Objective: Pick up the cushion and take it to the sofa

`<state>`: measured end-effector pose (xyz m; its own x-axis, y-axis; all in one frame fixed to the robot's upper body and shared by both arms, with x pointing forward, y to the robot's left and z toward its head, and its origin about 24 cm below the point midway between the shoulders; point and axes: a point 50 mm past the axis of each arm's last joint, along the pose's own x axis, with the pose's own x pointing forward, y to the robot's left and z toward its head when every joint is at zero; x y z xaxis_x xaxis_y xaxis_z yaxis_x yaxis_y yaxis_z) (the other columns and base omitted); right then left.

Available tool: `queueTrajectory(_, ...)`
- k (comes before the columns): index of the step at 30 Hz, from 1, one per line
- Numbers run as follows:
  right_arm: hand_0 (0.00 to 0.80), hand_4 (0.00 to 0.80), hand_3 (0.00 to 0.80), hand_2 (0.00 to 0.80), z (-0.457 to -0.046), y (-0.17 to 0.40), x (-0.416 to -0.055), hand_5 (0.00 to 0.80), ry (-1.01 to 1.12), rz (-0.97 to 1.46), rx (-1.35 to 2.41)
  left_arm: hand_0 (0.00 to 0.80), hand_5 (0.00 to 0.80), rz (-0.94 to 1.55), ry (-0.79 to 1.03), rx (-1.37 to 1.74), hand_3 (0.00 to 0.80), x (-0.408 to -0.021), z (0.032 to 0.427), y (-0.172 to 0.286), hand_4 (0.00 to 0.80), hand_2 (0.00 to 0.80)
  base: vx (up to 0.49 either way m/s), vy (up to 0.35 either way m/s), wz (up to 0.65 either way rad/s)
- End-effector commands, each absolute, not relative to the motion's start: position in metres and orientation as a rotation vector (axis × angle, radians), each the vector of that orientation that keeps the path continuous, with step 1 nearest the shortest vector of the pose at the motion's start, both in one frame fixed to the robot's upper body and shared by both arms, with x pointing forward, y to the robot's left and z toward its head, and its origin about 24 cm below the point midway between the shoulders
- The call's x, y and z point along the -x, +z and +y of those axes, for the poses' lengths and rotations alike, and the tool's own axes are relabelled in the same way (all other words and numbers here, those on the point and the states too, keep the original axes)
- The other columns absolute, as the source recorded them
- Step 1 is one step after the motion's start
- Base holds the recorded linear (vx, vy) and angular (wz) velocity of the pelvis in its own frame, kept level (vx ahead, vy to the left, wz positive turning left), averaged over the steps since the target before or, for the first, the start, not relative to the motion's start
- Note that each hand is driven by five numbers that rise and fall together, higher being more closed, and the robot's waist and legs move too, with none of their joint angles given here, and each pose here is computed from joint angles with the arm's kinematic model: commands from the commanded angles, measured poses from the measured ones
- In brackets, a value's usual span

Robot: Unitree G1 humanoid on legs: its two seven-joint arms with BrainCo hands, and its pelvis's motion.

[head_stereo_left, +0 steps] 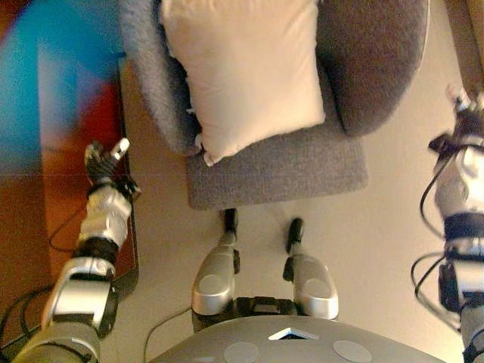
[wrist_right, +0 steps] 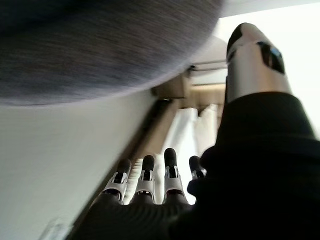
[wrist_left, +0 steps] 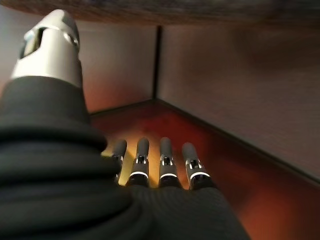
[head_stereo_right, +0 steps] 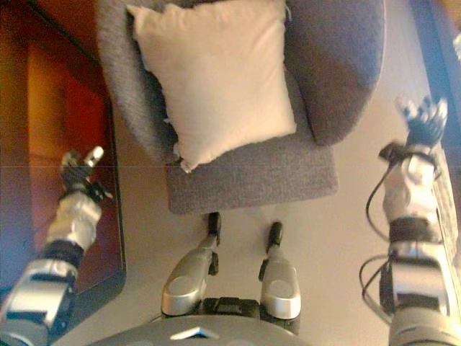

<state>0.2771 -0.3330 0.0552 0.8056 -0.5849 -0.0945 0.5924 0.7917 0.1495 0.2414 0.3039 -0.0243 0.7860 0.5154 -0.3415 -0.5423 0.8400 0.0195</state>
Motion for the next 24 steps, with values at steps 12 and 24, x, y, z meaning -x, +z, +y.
queueTrajectory(12,0.000,0.000,0.000,0.000,-0.253,-0.162,-0.063,0.000,-0.515,1.324,-0.004,0.000,0.000,1.264,0.552,-0.151,0.000,-0.052,0.263,-0.159,0.000,0.000,0.078,-0.044,0.01)
queueTrajectory(24,0.000,0.000,0.000,0.000,-0.215,-0.176,-0.027,0.000,-0.222,1.580,0.133,0.000,0.000,1.609,0.355,-0.036,0.000,-0.013,0.223,-0.175,0.000,0.000,0.000,0.003,0.00)
